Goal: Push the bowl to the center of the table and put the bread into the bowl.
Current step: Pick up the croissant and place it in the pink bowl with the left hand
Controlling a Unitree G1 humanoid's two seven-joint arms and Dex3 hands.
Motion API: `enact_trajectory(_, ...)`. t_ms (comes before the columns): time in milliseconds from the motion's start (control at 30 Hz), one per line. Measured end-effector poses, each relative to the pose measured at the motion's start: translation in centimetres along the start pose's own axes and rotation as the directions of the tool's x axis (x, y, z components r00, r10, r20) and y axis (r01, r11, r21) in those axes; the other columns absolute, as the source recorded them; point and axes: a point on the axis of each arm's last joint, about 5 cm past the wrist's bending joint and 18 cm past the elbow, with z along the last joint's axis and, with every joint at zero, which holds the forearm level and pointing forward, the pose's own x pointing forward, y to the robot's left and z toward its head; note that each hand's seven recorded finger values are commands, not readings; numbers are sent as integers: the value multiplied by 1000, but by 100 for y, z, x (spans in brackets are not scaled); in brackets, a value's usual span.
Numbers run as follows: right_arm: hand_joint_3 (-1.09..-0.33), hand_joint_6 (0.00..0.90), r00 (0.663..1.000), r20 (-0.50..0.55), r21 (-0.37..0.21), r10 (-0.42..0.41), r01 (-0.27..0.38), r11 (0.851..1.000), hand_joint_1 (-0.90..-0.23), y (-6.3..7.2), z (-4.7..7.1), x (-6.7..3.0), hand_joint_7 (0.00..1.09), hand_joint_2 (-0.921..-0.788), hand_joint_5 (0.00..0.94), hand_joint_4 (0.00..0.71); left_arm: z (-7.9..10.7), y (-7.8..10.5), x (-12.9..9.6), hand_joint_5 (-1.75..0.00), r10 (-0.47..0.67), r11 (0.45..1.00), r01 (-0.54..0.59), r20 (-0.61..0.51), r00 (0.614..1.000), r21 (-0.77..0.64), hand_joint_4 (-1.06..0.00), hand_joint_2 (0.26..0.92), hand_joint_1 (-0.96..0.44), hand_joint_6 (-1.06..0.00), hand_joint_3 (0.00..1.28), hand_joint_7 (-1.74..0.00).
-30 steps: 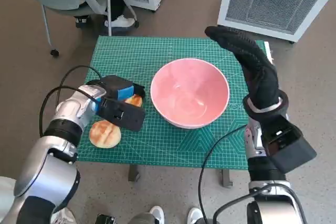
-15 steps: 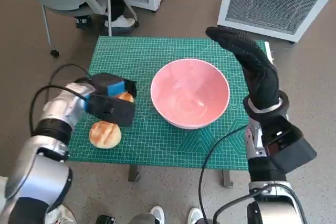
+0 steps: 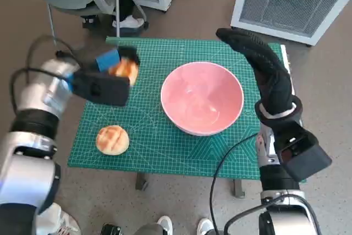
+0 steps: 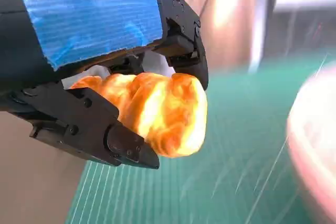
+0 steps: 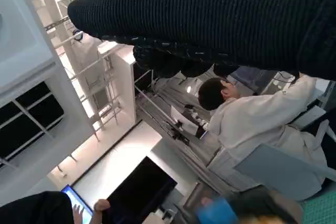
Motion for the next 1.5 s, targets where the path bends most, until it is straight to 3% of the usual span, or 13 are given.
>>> enact_trajectory(267,-812,-1,1000,3,10,-19,19,1000,-686,-16,0,-8,729,-921,25,301,339,323,9,-1164,171,982,-183,208,963,39,-666,920,-1,-671,58,-1144)
enact_trajectory(433,-811,-1,1000,2,5,-18,18,1000,-687,-30,2,-11,729,-921,25,302,563,376,49,-1186,219,969,-246,338,915,37,-652,920,-1,-687,57,-1117)
enact_trajectory(700,-808,-1,1000,1,3,-17,17,1000,-686,-36,3,-13,725,-921,26,301,718,268,150,-1192,192,974,-224,416,889,29,-649,921,-1,-699,53,-1103)
enact_trajectory(800,-805,-1,1000,-5,-9,-20,20,1000,-685,-68,9,-43,711,-921,25,299,793,222,240,-1277,146,982,-185,425,893,50,-609,921,-1,-671,85,-1092)
enact_trajectory(900,-804,-1,1000,-4,-17,-25,25,1000,-681,-87,13,-55,698,-921,24,297,891,115,353,-1286,71,990,-115,427,902,79,-602,920,-2,-646,99,-1119)
enact_trajectory(1067,-804,-1,1000,4,-21,-25,25,999,-668,-86,17,-57,674,-921,24,295,1014,-141,498,-1391,-34,997,-1,428,903,82,-594,919,-2,-665,108,-1003)
enact_trajectory(1500,-803,-1,999,5,-49,-35,35,998,-667,-161,34,-86,664,-921,24,295,1033,-412,593,-1285,-141,990,122,374,917,75,-618,920,-1,-642,95,-1109)
